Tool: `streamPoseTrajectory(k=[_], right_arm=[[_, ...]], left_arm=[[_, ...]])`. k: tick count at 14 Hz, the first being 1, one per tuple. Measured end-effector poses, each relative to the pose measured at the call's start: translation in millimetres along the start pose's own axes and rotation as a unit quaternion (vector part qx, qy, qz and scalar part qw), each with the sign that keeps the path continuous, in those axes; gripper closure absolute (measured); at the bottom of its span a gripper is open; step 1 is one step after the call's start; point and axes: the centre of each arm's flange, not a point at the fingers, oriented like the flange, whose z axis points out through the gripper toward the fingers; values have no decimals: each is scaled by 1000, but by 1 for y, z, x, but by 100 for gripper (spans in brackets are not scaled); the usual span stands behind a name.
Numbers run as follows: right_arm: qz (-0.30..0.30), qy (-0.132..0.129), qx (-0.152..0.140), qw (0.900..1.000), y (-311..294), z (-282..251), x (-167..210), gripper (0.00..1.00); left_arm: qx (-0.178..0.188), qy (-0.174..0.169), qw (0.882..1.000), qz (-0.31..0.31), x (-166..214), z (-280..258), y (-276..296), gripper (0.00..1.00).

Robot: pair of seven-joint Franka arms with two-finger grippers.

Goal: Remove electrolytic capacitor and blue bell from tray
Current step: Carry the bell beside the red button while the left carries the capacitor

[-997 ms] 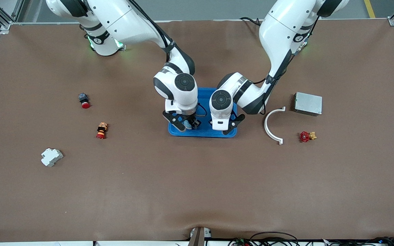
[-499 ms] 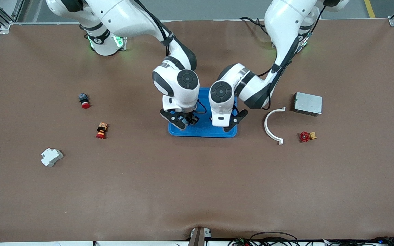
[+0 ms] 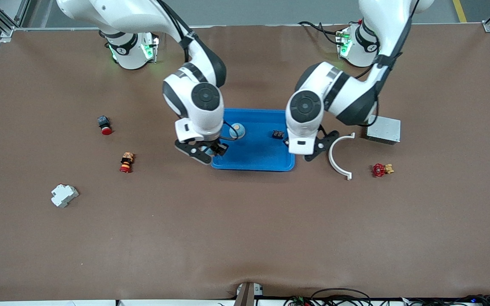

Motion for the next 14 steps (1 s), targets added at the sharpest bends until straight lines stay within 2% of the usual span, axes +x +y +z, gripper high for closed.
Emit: streamPoseTrajectory(k=[4,7,11,14], right_arm=[[-59,-4,-8,998,77,-16,46,37],[-102,-10,-13,995,137,-19,82,37],[-154,-16,-11,988,210,-12,131,37],[-190,-10,1,982,259,12,164,37]], left_arm=[[-12,20,1000,-13,17,-36,-28,70],[-7,31,999,-16,36,-43,-56,70],[9,15,1000,-10,95,-28,-107,70],[22,-7,1000,-2,134,-6,-137,70]])
